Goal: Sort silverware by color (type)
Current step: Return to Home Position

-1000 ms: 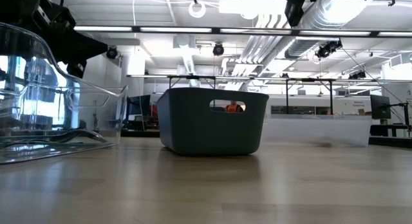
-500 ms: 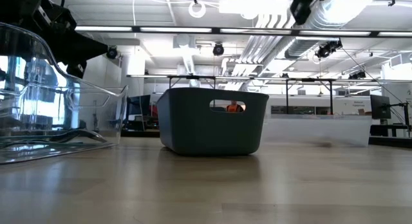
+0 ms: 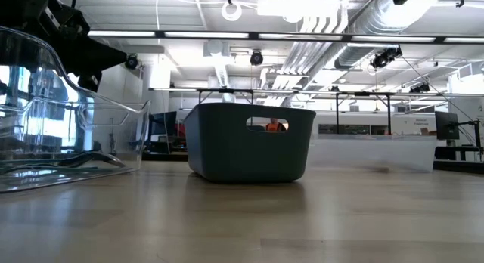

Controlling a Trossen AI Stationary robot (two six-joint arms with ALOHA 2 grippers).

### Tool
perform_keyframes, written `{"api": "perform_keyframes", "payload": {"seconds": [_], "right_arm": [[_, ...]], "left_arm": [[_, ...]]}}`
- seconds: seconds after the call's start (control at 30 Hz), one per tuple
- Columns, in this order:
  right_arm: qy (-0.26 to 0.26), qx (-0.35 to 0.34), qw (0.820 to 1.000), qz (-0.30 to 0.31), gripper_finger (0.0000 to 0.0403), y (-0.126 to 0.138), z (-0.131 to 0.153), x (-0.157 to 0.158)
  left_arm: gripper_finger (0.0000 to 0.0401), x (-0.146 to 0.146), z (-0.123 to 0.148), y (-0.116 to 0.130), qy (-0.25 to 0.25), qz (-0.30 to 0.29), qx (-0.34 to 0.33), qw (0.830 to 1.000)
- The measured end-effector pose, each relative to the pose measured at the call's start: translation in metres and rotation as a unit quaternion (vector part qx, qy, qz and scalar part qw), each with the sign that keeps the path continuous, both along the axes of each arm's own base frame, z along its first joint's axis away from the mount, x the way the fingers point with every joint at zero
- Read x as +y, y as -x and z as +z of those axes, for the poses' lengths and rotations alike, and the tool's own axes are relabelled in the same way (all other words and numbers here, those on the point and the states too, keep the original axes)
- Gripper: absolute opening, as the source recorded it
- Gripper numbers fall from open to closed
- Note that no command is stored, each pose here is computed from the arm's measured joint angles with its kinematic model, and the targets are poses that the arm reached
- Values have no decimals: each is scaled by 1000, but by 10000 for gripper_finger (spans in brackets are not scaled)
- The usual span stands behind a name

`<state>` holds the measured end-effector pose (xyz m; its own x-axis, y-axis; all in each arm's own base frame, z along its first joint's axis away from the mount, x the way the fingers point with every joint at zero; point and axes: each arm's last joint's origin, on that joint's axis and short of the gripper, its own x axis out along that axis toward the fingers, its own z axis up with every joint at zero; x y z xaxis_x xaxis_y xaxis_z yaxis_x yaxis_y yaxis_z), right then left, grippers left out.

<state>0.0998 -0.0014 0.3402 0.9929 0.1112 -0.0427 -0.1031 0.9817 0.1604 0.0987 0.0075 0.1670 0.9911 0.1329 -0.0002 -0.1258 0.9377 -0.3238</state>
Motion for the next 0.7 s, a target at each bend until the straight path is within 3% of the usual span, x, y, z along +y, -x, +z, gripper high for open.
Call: {"api": "perform_keyframes", "payload": {"seconds": [0.3, 0.47, 0.7], "right_arm": [[17, -26, 999, -8, 0, 4, -2, 0], [-5, -64, 998, -3, 0, -13, -33, -1], [-38, -57, 998, -1, 0, -25, -83, -2]], "left_arm": [[0, 0, 0, 0, 0, 0, 0, 1000], [0, 0, 0, 0, 0, 0, 0, 1000], [0, 0, 0, 0, 0, 0, 0, 1000]]}}
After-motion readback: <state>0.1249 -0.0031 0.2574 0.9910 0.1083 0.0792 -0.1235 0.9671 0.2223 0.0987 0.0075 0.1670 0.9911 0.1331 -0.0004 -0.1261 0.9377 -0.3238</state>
